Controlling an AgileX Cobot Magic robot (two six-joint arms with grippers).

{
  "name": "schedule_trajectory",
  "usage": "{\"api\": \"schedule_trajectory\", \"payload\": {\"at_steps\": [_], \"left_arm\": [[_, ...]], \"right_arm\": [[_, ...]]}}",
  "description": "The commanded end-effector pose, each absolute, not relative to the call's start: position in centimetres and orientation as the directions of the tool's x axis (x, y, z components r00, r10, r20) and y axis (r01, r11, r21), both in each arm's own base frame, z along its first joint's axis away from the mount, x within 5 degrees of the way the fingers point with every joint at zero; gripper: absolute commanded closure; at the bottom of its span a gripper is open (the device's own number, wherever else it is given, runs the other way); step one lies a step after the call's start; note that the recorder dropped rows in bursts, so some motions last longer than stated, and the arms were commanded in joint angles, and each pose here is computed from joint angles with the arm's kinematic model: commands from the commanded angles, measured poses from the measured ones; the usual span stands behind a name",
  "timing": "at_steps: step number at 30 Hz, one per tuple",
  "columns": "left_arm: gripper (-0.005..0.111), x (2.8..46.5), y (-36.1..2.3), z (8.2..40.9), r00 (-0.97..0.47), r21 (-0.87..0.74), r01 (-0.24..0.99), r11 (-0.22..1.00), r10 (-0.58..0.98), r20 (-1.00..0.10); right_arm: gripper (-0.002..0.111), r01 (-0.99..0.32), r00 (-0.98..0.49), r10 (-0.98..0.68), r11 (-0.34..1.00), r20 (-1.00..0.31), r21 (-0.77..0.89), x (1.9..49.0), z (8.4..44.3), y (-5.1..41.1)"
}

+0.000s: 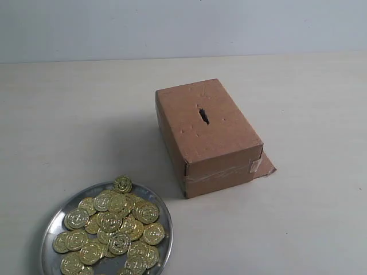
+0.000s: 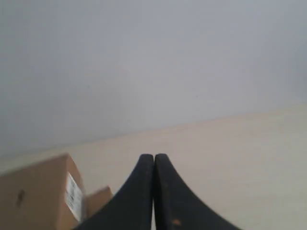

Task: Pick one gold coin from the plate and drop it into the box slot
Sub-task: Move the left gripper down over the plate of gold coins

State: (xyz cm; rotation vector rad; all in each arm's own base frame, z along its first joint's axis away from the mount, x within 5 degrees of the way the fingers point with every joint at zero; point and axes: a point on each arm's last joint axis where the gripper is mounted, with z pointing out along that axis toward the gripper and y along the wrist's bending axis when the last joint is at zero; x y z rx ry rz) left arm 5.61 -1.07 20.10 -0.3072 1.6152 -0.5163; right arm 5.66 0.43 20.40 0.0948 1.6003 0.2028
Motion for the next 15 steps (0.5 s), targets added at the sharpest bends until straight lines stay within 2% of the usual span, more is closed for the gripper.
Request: {"api": "schedule_trajectory", "payload": {"at_steps": [1, 6, 8, 12, 15], "left_arm": [[0.107, 5.6, -0.9, 20.6, -0.072, -0.572, 0.11, 0.813, -0.567, -0.82], [0.107, 5.6, -0.9, 20.6, -0.075, -0.579, 0.11, 0.808, -0.574, -0.815], [0.107, 5.6, -1.0, 20.5, -0.096, -0.644, 0.105, 0.758, -0.637, -0.765], [0.107, 5.5, -1.1, 20.3, -0.119, -0.656, 0.102, 0.748, -0.646, -0.754], [0.107, 5.3, -1.4, 21.1, -0.138, -0.621, 0.128, 0.773, -0.607, -0.783]], "right_arm": [[0.108, -0.089, 0.054, 0.43, 0.901, -0.901, 0.424, 5.6, 21.3, 0.3], [0.108, -0.1, 0.042, 0.609, 0.791, -0.792, 0.604, 5.6, 21.4, 0.3], [0.108, -0.099, 0.017, 0.691, 0.721, -0.723, 0.686, 5.6, 21.3, 0.4], [0.108, -0.09, -0.015, 0.713, 0.698, -0.701, 0.711, 5.6, 21.0, 0.5], [0.108, -0.107, -0.094, 0.68, 0.719, -0.727, 0.687, 5.0, 23.0, 1.1]]}}
